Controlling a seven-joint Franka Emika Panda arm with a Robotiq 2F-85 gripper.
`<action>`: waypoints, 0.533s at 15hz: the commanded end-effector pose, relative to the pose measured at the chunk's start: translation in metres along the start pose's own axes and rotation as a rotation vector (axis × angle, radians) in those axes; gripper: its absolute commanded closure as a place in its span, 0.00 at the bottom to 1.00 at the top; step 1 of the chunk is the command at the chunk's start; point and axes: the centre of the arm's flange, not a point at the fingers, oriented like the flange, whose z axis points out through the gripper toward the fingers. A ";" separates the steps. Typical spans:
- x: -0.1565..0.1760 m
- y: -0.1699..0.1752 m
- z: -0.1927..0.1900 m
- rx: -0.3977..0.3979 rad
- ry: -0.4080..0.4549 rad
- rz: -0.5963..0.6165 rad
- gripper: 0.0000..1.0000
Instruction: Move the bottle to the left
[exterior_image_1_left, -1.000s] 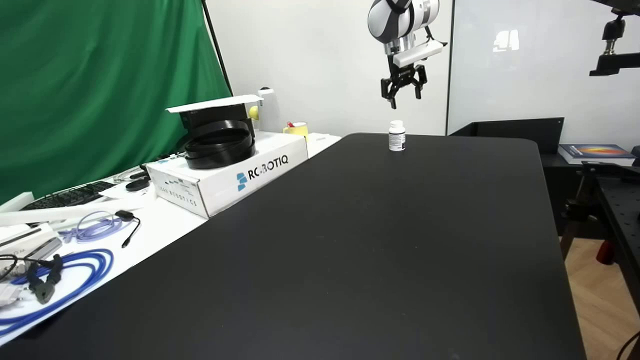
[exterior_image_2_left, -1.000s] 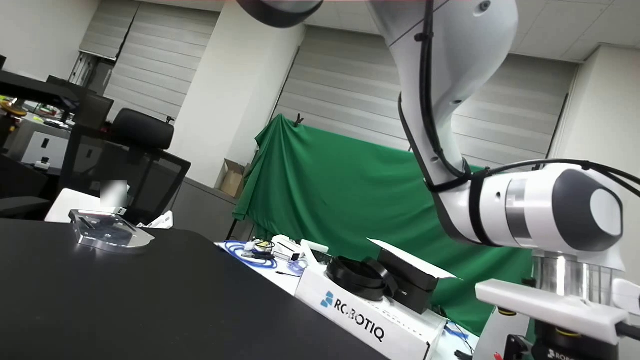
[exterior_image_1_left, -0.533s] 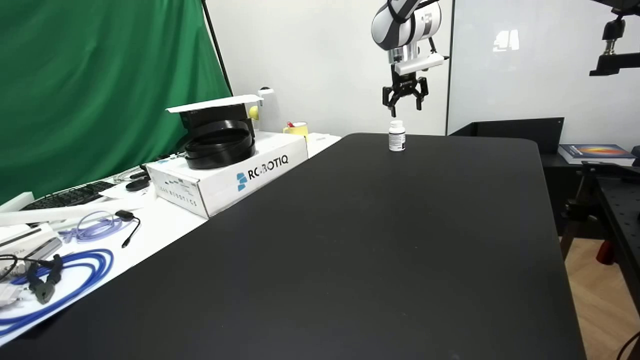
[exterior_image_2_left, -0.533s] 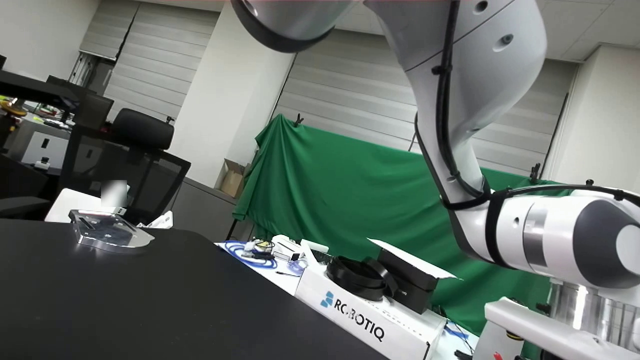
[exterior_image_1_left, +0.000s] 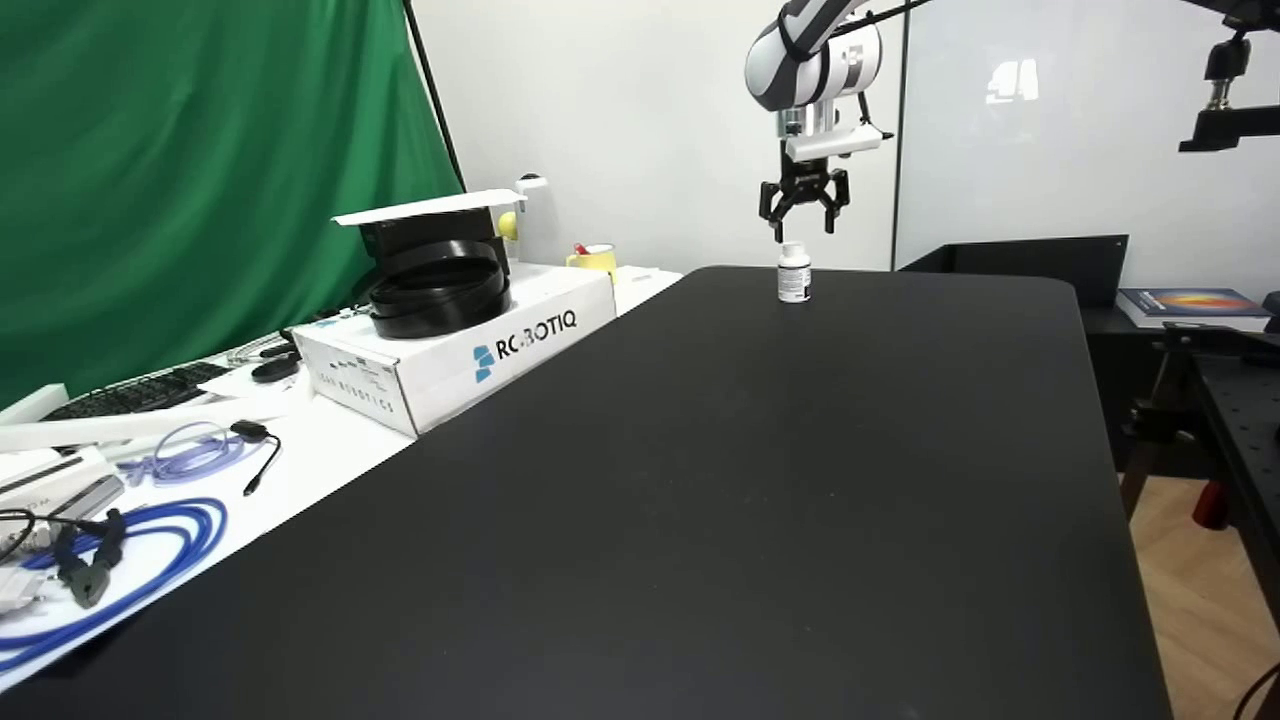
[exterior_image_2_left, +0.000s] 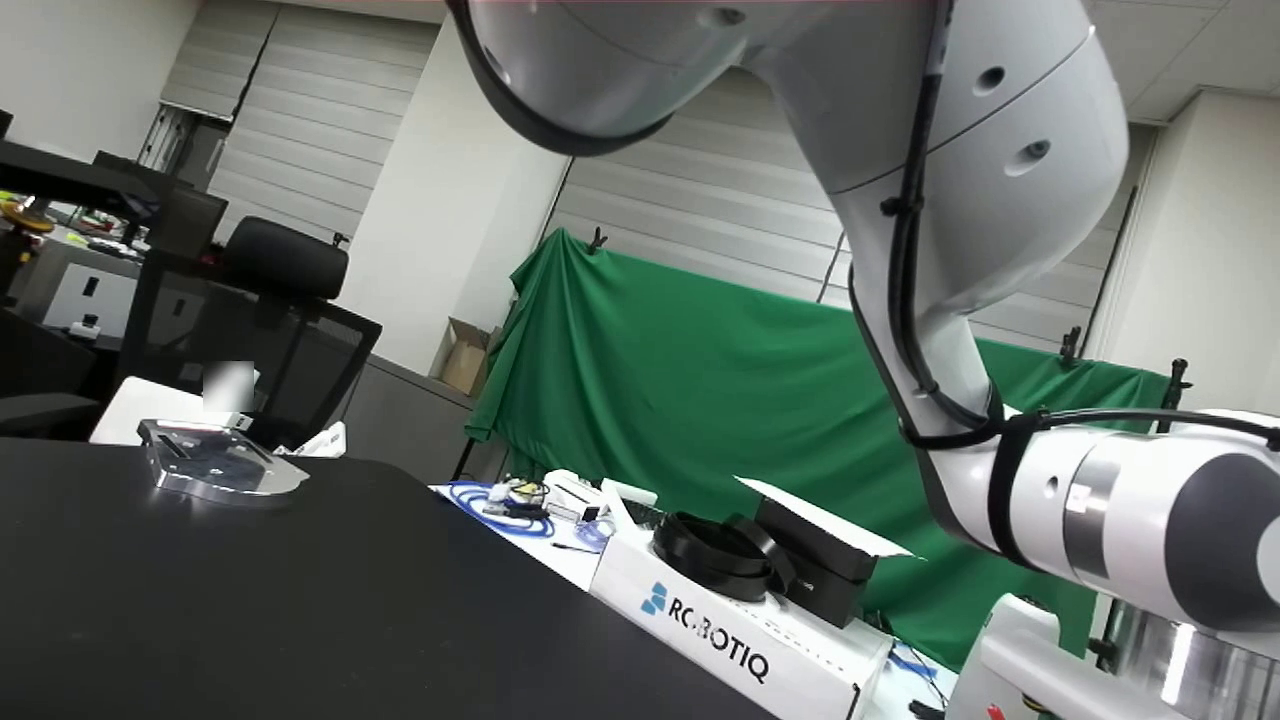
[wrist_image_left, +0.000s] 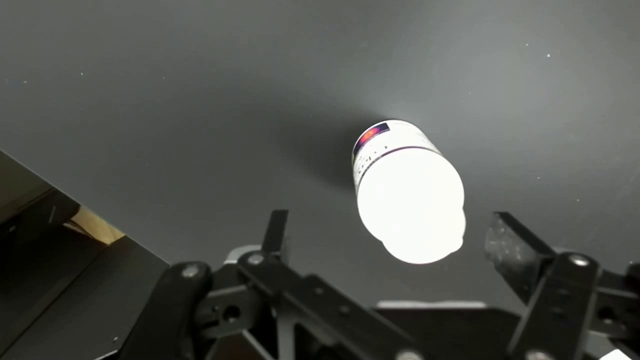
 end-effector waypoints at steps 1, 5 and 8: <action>0.021 -0.003 0.011 0.026 0.026 0.015 0.25; 0.018 -0.008 0.020 0.036 0.043 0.007 0.47; 0.013 -0.014 0.022 0.035 0.045 -0.002 0.67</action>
